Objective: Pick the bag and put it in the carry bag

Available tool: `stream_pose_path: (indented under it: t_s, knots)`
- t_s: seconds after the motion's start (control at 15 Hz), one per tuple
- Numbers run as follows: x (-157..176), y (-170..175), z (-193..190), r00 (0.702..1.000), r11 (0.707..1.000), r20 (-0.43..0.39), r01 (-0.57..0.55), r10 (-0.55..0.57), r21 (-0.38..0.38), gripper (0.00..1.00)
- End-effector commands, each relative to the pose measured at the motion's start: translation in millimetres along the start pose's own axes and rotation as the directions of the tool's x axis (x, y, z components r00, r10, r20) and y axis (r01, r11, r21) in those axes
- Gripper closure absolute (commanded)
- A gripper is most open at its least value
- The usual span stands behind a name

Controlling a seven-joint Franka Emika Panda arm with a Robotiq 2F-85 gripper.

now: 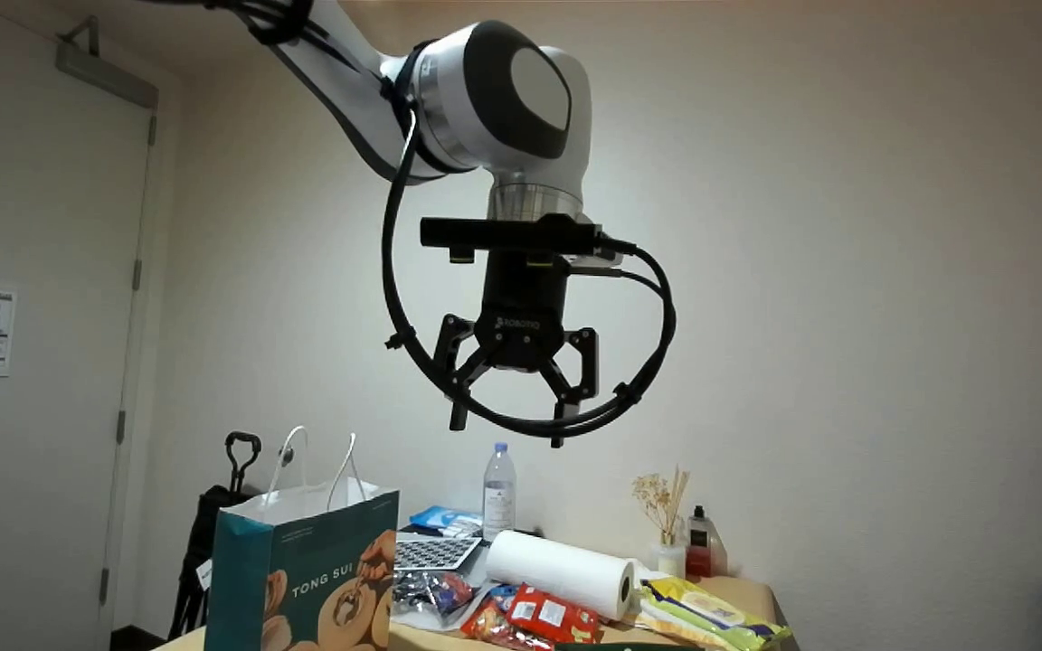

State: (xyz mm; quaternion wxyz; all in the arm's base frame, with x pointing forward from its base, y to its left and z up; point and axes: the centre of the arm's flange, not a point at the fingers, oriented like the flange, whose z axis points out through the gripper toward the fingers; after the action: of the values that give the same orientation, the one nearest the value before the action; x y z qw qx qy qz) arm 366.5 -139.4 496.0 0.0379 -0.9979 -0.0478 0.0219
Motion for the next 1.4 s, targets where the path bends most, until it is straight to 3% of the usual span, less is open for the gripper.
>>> stream_pose_path:
  t_s: [0.0,0.27,0.4,0.6,0.73,0.8,1.13,1.33]
  knots:
    - [26.6,15.5,34.2,0.999,0.997,-0.006,-0.045,0.046,0.058,0.00]
    - [56.3,31.0,79.7,0.993,0.988,0.057,-0.110,0.104,0.111,0.00]
    - [65.4,36.4,103.2,0.984,0.983,0.100,-0.156,0.146,0.100,0.00]
    - [65.4,47.9,124.6,0.933,0.948,0.205,-0.314,0.296,0.060,0.00]
    - [57.4,49.2,124.8,0.926,0.945,0.210,-0.327,0.313,0.033,0.00]
    - [58.8,47.7,131.3,0.941,0.955,0.194,-0.293,0.278,0.052,0.00]
    - [59.2,50.2,130.8,0.935,0.950,0.197,-0.310,0.295,0.047,0.00]
    - [86.0,66.1,144.7,0.896,0.899,0.116,-0.435,0.427,0.049,0.00]
